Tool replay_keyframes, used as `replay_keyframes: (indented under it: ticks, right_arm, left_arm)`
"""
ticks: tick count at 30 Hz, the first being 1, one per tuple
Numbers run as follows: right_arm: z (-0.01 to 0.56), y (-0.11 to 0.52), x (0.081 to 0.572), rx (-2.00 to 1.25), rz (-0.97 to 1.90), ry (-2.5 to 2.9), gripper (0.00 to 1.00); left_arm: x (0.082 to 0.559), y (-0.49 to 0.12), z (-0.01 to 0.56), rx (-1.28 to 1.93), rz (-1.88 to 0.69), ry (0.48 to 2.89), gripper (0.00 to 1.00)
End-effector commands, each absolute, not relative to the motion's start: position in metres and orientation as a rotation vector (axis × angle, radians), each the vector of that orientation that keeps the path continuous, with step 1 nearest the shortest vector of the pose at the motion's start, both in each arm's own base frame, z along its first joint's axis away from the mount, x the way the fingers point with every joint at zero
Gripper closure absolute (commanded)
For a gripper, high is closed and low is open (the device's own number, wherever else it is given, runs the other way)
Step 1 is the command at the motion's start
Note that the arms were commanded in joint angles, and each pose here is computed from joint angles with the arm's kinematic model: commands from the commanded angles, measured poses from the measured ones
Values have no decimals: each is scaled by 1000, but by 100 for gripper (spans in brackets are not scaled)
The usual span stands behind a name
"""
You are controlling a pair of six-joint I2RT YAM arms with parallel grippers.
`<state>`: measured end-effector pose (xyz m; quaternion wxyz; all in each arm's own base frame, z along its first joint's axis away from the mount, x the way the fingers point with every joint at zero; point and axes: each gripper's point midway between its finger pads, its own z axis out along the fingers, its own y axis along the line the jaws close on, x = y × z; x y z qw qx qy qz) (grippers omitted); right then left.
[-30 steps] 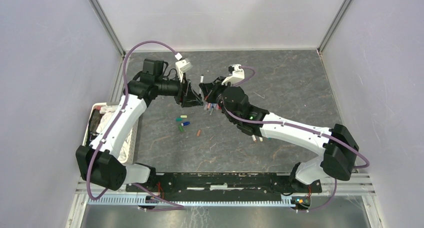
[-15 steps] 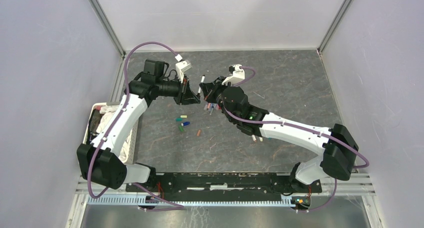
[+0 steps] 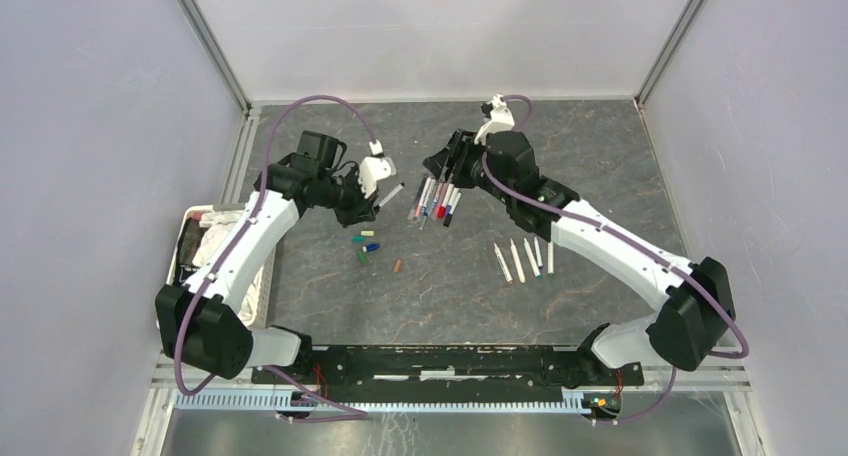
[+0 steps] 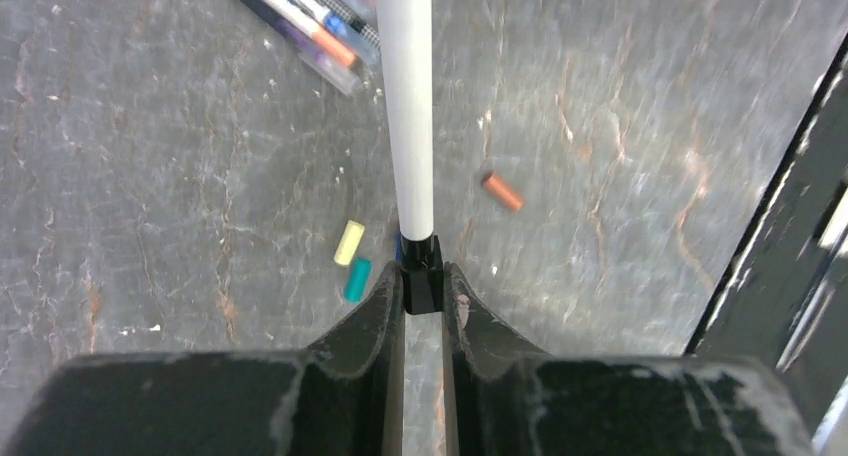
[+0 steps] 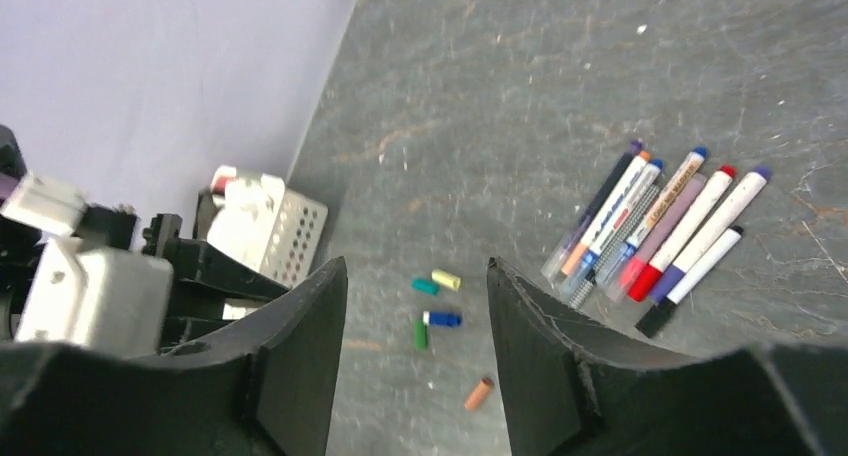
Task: Open the pen caps
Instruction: Pick up the pen from the center of the board.
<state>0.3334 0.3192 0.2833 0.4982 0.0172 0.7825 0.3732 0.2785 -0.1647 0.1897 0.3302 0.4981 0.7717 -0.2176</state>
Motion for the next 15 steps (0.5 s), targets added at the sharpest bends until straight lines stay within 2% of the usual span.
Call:
replay_keyframes:
  ticks: [1,6,15]
  right_arm:
    - [268,344,304,-284,1044,2079,40]
    - [240,381,277,-509,1290,2189,39]
    - [219,408,248,-631,1536,2233,39]
  left_arm:
    - [261,-138,167,1650,-341,1927,98]
    - [246,-141,167,1782,-286,1810,98]
    - [235,-151,163,1888,-242,1740,98]
